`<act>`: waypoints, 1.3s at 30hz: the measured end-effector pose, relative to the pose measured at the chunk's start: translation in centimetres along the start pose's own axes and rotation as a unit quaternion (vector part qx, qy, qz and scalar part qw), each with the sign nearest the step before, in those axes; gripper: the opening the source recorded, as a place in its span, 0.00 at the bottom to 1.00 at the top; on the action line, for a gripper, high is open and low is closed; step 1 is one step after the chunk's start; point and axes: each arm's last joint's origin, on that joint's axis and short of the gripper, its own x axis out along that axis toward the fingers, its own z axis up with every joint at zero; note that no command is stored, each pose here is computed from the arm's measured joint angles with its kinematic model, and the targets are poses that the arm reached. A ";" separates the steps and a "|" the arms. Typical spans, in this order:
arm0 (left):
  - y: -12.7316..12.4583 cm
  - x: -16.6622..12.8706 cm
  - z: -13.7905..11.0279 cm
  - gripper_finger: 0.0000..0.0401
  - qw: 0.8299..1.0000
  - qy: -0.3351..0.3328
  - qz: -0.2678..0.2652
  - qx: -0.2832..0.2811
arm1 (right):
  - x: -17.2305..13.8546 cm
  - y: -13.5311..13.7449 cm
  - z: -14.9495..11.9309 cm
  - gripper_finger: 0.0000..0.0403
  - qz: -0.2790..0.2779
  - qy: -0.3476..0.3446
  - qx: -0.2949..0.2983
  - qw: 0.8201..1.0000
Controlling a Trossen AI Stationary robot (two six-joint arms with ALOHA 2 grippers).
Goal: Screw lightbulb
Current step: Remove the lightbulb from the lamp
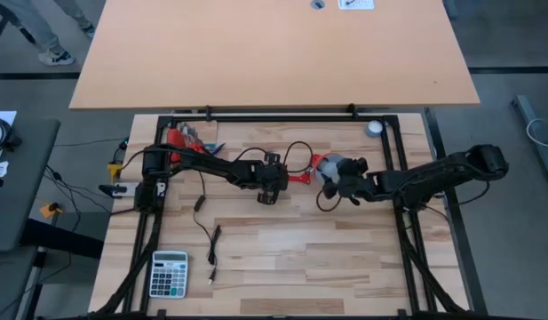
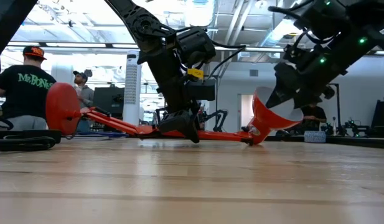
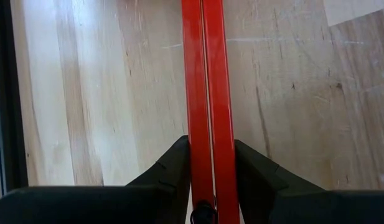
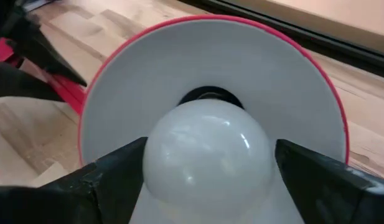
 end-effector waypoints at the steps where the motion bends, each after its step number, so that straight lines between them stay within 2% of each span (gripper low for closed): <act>1: 0.0 0.0 0.0 0.23 1.000 0.000 0.000 0.000 | 0.1 -0.1 0.0 0.88 -0.001 0.000 0.002 1.000; 6: 0.0 0.0 0.0 0.23 1.000 0.000 0.000 0.000 | 0.1 -0.1 0.1 0.76 0.000 0.003 0.006 1.000; 9: 0.0 0.0 0.0 0.23 1.000 0.000 0.000 0.000 | 0.1 -0.1 0.1 0.71 0.005 0.007 -0.013 1.000; 14: 0.0 0.0 0.0 0.23 1.000 0.000 0.000 0.000 | 0.1 -0.1 0.0 0.70 0.008 0.008 -0.110 0.994; 18: 0.0 0.0 0.0 0.23 1.000 0.000 0.000 0.000 | 0.1 0.0 0.0 0.71 0.010 0.008 -0.213 0.977; 21: 0.0 0.0 0.0 0.23 1.000 0.000 0.000 0.000 | 0.1 0.0 0.0 0.71 0.012 0.007 -0.302 0.953; 25: 0.0 0.0 0.0 0.23 1.000 0.000 0.000 0.000 | 0.1 0.0 0.0 0.71 0.016 0.006 -0.418 0.908; 31: 0.0 0.0 0.0 0.23 1.000 0.002 -0.001 0.000 | 0.0 0.1 -0.1 0.71 0.032 0.004 -0.589 0.807; 34: 0.0 0.0 0.0 0.23 1.000 0.002 0.000 0.001 | -0.1 0.2 -0.3 0.71 0.031 0.001 -0.634 0.772; 37: 0.0 0.0 0.0 0.23 1.000 0.002 0.000 0.000 | -0.4 0.4 -0.4 0.72 0.021 -0.004 -0.655 0.755; 39: 0.0 0.0 0.0 0.23 1.000 0.000 0.001 0.000 | -0.7 0.6 -0.3 0.76 0.017 -0.008 -0.644 0.764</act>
